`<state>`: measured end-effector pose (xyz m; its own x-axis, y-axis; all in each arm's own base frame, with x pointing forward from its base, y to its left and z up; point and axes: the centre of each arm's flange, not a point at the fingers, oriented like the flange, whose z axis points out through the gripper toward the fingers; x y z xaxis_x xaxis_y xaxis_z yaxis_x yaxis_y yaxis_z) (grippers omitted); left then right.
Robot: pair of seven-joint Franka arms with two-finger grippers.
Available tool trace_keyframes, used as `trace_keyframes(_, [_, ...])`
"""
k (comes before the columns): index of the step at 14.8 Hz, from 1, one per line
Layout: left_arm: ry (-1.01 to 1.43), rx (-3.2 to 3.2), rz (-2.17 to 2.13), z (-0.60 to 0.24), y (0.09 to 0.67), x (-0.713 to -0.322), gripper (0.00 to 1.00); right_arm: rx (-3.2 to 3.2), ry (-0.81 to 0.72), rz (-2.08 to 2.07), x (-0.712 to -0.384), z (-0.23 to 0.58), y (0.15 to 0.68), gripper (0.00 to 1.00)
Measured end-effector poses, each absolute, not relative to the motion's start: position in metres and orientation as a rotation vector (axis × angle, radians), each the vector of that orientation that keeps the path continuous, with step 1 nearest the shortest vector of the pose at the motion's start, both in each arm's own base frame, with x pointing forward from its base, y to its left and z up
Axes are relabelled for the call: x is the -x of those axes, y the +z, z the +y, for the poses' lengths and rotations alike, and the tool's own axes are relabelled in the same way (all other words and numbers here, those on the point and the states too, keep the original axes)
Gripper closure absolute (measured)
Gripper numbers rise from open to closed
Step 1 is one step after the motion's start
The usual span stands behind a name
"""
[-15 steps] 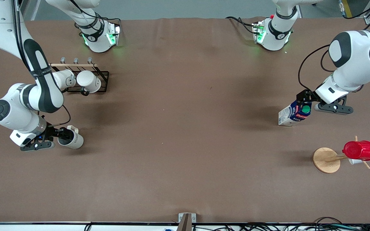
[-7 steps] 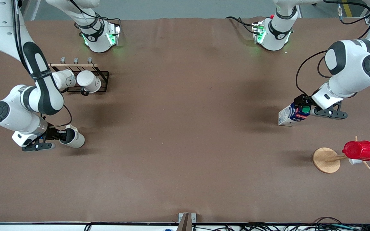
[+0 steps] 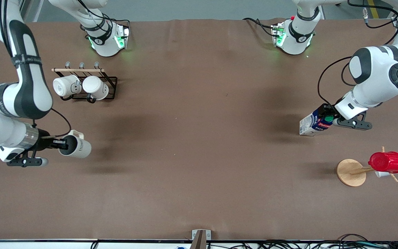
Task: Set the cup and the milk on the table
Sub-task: 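Carry the mug with the right gripper while the left gripper carries the carton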
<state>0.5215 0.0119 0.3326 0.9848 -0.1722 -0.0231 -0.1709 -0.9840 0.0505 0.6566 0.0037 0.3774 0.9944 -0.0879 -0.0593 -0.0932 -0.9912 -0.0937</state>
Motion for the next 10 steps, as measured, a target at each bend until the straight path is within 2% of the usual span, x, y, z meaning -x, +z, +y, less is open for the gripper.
trace_keyframes(1, [-0.042, -3.082, -0.262, 0.013, 0.333, -0.521, 0.31, 3.022, 0.086, 0.236, -0.657, 0.035, 0.382, 0.96])
trace_keyframes(4, [-0.042, -3.082, -0.264, 0.014, 0.333, -0.521, 0.63, 2.964, 0.111, 0.468, -0.646, 0.137, 0.385, 0.96])
trace_keyframes(6, [-0.042, -3.082, -0.264, 0.014, 0.333, -0.522, 0.78, 2.955, 0.073, 0.590, -0.631, 0.208, 0.387, 0.96])
trace_keyframes(10, [-0.026, -3.083, -0.268, 0.013, 0.337, -0.523, 0.83, 3.003, 0.024, 0.718, -0.578, 0.357, 0.351, 0.96])
